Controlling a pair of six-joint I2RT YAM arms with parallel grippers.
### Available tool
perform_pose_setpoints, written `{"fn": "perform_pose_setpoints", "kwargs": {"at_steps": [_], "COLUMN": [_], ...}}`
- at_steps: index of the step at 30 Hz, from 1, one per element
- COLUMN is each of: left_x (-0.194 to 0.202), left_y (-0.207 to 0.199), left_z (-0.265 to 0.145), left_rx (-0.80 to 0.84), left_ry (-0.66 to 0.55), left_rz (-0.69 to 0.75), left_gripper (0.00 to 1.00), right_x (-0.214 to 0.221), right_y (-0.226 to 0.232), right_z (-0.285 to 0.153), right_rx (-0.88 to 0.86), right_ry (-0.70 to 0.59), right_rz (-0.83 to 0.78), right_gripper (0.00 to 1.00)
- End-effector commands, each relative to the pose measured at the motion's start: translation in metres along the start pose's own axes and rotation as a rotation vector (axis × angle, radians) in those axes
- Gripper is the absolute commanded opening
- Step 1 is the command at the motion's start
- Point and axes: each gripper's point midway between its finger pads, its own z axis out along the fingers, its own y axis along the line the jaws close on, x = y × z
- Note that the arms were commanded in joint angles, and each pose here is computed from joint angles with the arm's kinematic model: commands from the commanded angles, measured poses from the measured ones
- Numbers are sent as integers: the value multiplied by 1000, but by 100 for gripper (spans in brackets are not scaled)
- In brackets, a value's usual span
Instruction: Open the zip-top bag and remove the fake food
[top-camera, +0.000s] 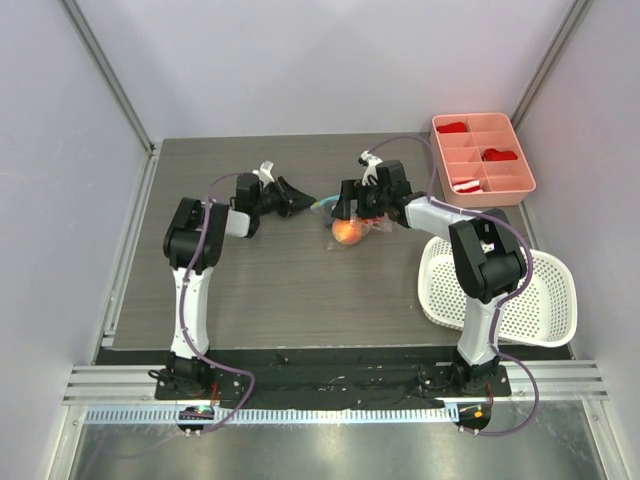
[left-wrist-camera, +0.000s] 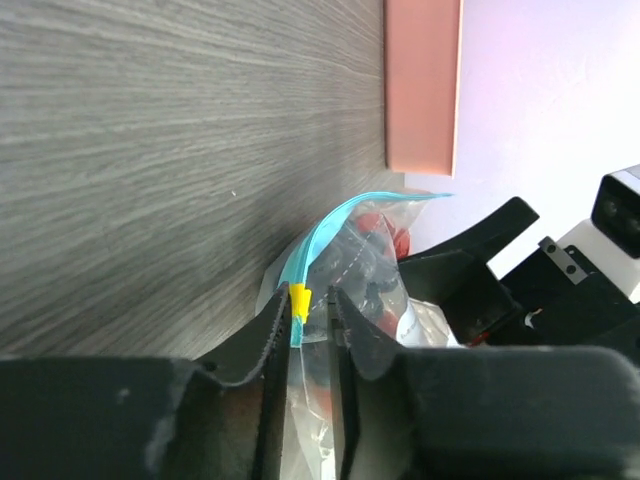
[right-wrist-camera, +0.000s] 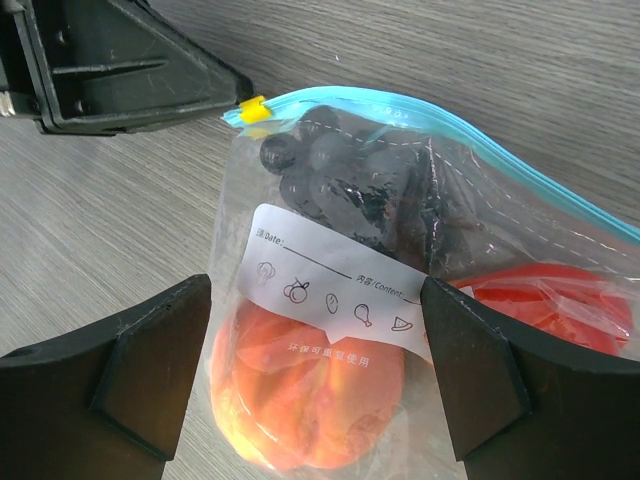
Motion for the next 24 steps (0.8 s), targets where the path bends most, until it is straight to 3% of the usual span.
{"fn": "perform_pose_setpoints", "kwargs": {"at_steps": [1,5,9,24], "left_x": [3,6,8,0], "left_y": [-7,5,8,0], "left_z": [-5,-12,-15,-1], "left_rx": [17,-75,-110,-42], "left_ry": [0,7,20,18], "left_rz": [48,94,128,82], "left_gripper": [30,42,36,29], "right_x": [-18,-19,-19,-18], "right_y": [12,11,12,12], "right_z": [-12,-13,-13,-12], "right_rx": [-31,-29,-31,-37], "right_ry": [-53,-57,-56,-51], "right_rz": [-19,-20,-19,-16], "right_gripper": [91,91,91,91]}}
